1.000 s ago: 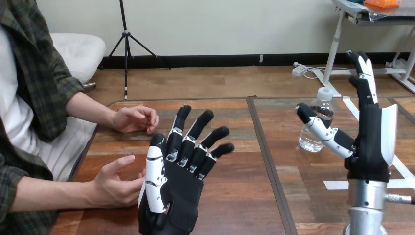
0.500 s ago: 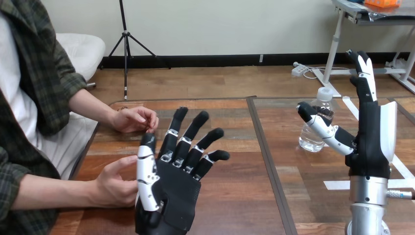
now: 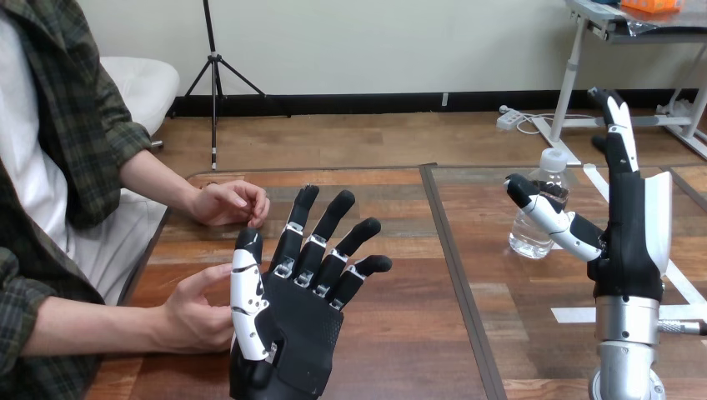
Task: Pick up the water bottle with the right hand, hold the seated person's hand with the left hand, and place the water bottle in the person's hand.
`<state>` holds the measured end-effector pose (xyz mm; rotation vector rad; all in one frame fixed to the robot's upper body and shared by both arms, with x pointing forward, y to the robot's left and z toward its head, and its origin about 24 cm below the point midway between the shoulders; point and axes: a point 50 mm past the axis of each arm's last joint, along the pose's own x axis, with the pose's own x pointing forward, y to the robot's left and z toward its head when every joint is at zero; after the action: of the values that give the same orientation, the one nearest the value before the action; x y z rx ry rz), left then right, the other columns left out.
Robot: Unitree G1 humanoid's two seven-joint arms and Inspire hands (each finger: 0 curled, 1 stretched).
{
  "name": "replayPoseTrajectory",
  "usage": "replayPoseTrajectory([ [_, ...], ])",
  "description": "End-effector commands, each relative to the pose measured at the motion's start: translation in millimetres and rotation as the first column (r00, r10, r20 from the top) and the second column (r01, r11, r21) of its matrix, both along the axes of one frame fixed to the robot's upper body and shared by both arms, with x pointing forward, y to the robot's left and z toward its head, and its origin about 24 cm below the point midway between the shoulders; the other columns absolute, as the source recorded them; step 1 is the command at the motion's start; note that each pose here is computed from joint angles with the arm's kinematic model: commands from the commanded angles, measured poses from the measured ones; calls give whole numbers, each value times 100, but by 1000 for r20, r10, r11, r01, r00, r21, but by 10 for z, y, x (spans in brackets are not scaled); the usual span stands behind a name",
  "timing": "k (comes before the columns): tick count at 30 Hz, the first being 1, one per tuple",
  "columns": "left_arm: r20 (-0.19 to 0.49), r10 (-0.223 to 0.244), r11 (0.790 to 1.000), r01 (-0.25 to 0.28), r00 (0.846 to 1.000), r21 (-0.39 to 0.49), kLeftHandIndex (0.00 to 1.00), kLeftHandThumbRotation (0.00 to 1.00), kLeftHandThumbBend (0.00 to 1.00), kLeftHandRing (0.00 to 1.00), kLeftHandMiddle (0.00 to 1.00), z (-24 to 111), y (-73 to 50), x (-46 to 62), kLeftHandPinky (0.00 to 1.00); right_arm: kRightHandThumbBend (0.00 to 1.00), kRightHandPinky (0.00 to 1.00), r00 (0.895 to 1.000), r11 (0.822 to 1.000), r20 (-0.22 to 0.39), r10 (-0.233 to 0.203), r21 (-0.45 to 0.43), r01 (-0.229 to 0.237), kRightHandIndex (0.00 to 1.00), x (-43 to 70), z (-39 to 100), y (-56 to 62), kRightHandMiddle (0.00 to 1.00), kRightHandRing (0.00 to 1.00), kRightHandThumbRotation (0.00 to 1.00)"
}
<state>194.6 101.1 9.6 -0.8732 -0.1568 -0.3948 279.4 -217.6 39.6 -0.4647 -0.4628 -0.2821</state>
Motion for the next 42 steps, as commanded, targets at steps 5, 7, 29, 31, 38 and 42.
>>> replayPoseTrajectory([
  [5, 38, 42, 991, -37, 998, -126, 99, 100, 49, 75, 87, 114, -131, -6, 59, 93, 83, 998, 1000, 55, 20, 10, -21, 91, 231, 233, 41, 98, 98, 57],
  [7, 38, 42, 991, -36, 998, -129, 99, 100, 49, 75, 87, 113, -131, -5, 59, 93, 81, 999, 1000, 40, 21, 17, -22, 91, 254, 226, 40, 98, 97, 57],
  [29, 50, 44, 993, -38, 998, -114, 99, 100, 49, 76, 88, 116, -127, -22, 59, 100, 74, 996, 996, -91, 19, 93, -10, 92, 486, 203, 4, 97, 96, 56],
  [31, 51, 45, 993, -39, 998, -112, 99, 100, 49, 76, 88, 117, -126, -25, 59, 100, 66, 995, 995, -99, 22, 103, -12, 92, 505, 206, 4, 97, 95, 56],
  [38, 58, 41, 994, -35, 997, -107, 100, 100, 50, 75, 87, 120, -125, -32, 60, 99, 56, 992, 996, -122, 15, 85, -4, 92, 565, 229, 9, 98, 94, 53],
  [42, 61, 44, 995, -38, 997, -97, 100, 100, 49, 75, 87, 119, -125, -40, 60, 97, 60, 991, 997, -132, 10, 75, 0, 93, 599, 246, 19, 98, 97, 51],
])
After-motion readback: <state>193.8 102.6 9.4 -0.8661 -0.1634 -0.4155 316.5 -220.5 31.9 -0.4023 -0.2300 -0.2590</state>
